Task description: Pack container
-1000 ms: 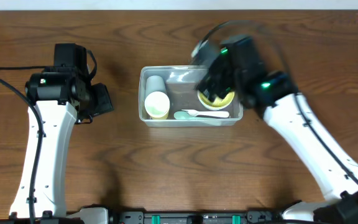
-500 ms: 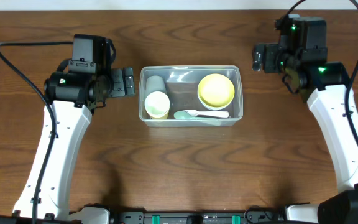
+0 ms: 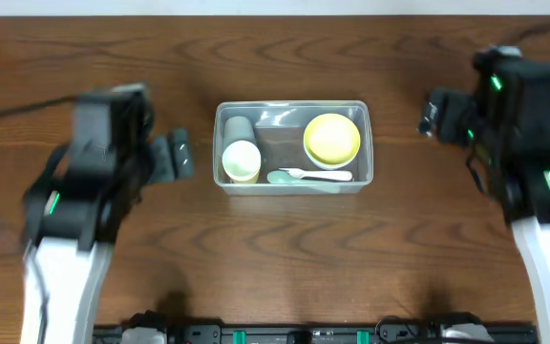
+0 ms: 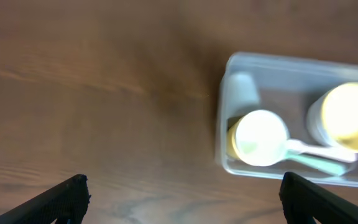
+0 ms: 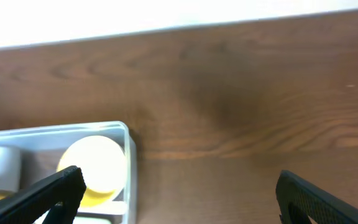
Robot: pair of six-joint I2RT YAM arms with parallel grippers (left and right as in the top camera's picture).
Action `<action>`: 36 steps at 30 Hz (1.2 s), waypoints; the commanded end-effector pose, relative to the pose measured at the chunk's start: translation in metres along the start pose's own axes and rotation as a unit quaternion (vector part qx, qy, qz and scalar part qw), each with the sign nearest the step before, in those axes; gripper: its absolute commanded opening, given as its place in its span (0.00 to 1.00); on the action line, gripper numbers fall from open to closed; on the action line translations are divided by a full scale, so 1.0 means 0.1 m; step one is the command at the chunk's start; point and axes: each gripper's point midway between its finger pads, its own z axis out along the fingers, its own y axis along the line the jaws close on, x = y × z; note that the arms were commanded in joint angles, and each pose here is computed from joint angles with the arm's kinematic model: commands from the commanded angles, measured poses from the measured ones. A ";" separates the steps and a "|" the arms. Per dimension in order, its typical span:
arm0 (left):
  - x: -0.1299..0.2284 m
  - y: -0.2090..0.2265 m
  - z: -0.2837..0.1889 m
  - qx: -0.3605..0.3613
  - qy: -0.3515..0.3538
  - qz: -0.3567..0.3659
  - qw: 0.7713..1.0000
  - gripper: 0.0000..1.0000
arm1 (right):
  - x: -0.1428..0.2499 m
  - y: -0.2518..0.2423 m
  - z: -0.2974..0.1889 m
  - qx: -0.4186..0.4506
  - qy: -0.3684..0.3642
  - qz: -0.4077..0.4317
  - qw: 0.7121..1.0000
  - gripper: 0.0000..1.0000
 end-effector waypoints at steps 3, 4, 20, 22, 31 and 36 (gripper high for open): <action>0.46 0.14 -0.38 0.009 -0.050 -0.023 0.998 0.98 | 0.54 -0.18 -0.33 0.023 -0.021 0.042 0.999 0.99; 0.59 0.16 -0.44 0.016 -0.060 -0.029 0.998 0.98 | 0.68 -0.21 -0.38 0.023 -0.025 0.043 0.999 0.99; 1.12 0.31 -0.83 0.045 -0.149 -0.067 0.985 0.98 | 2.01 -0.57 -0.34 0.047 0.043 0.022 0.998 0.99; 1.12 0.31 -0.83 0.045 -0.149 -0.067 0.985 0.98 | 2.10 -0.60 -0.35 0.053 0.063 0.018 0.996 0.99; 1.12 0.31 -0.83 0.045 -0.150 -0.067 0.985 0.98 | 2.32 -0.67 -0.40 0.068 0.107 0.008 0.992 0.99; 1.12 0.31 -0.83 0.045 -0.150 -0.067 0.985 0.98 | 2.31 -0.58 -0.45 0.035 0.093 0.019 0.995 0.99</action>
